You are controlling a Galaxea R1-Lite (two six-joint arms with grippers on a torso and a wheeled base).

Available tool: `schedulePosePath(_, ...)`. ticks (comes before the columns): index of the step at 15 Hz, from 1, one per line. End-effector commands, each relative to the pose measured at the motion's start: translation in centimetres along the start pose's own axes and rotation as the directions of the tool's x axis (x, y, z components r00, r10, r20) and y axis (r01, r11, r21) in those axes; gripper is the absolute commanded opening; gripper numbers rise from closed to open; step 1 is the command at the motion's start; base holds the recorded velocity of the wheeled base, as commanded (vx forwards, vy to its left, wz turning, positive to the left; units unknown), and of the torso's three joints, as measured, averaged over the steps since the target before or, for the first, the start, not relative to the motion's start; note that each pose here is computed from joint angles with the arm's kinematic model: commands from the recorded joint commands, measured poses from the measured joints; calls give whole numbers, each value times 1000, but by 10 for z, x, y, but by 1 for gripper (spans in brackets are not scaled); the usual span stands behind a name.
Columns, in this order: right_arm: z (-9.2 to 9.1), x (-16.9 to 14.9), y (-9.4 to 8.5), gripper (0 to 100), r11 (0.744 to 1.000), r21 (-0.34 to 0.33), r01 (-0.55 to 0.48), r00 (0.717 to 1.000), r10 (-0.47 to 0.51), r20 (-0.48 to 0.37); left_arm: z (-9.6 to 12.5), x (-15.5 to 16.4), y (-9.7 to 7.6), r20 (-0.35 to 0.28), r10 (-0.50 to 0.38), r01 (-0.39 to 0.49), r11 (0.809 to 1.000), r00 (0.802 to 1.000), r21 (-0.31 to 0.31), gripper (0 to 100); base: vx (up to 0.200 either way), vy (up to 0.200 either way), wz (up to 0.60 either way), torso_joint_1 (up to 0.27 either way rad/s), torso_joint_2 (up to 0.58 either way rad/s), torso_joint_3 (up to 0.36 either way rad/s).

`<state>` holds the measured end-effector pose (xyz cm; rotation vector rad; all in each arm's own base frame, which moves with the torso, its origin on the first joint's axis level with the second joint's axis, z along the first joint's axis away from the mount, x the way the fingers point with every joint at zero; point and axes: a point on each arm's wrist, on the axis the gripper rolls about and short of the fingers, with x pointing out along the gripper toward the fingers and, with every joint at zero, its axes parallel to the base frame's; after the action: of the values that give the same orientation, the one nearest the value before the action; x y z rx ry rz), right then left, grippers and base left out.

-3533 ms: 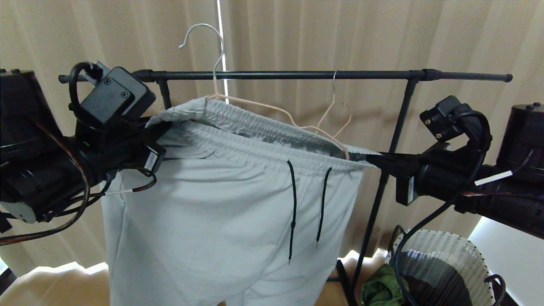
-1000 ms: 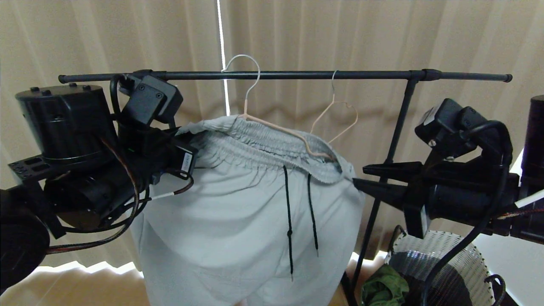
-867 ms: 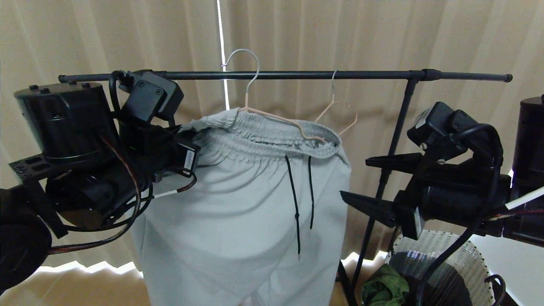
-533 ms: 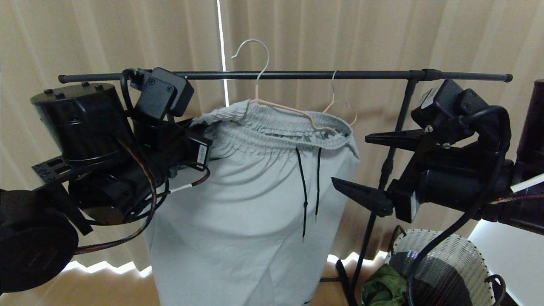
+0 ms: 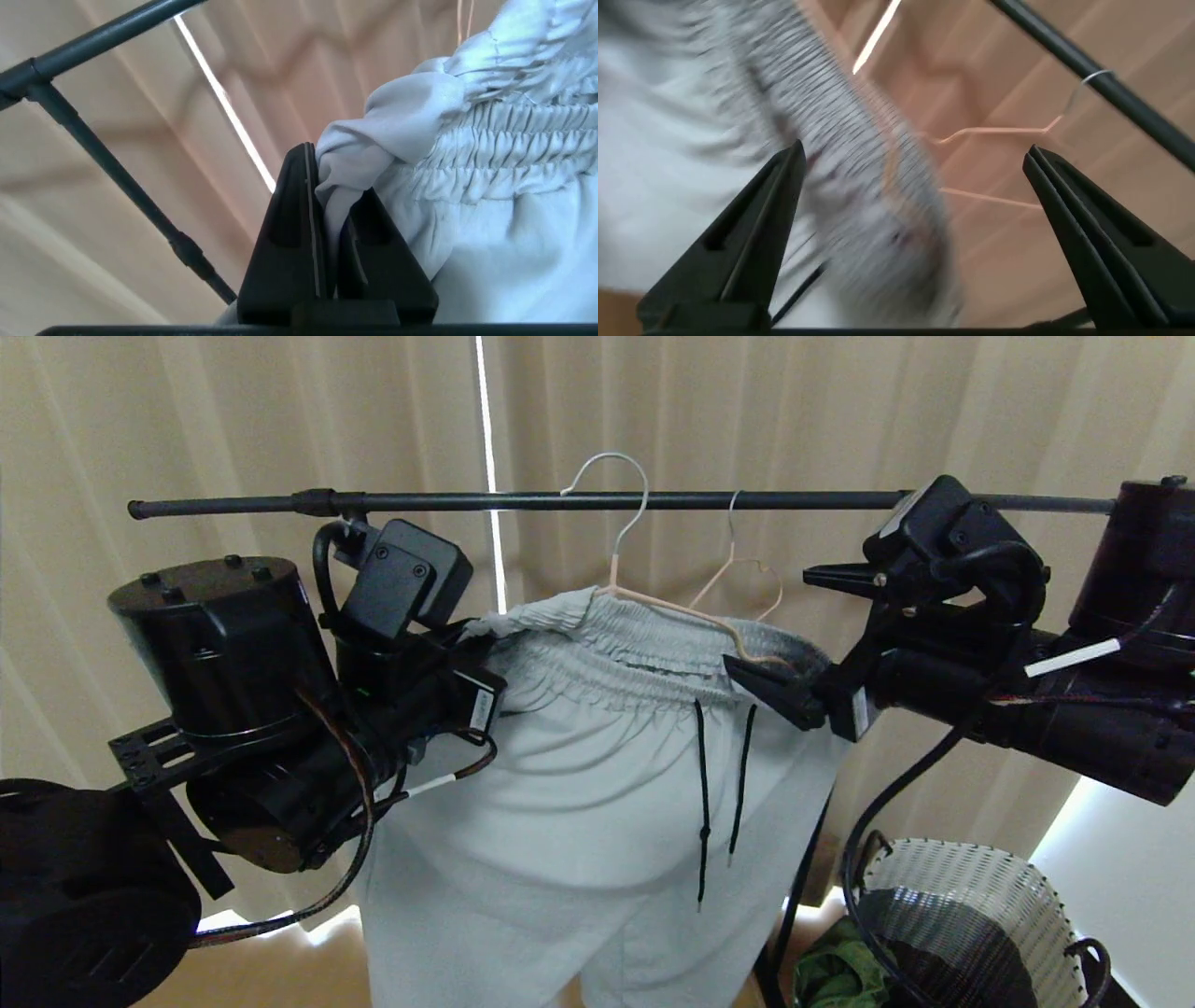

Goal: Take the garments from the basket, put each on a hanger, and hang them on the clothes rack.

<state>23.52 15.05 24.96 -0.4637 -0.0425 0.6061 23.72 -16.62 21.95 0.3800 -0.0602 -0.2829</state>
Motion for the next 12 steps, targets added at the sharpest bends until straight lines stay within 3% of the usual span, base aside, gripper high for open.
schedulePosePath(1, -10, 16, -3, 100, 1000, 2, 7, 999, -7, -34, -3, -2, -3, -5, -18, 18, 1000, 1000, 5, 0, 0, 0, 0, 0, 0, 0)
schedulePosePath(7, -11, 32, -6, 100, 1000, -11, 12, 999, -13, -36, -3, -14, -8, 23, -111, 110, 994, 994, 8, 0, 0, 0, 0, 0, 0, 0)
schedulePosePath(9, -12, 33, -5, 100, 1000, -31, 7, 999, -8, -39, 1, -21, -6, 62, -168, 168, 986, 984, 6, 0, 0, 0, 0, 0, 0, 0)
schedulePosePath(12, -15, 34, -3, 100, 1000, -31, 2, 999, -3, -45, 1, -23, -5, 70, -178, 178, 984, 981, 5, 0, 0, 0, 0, 0, 0, 0)
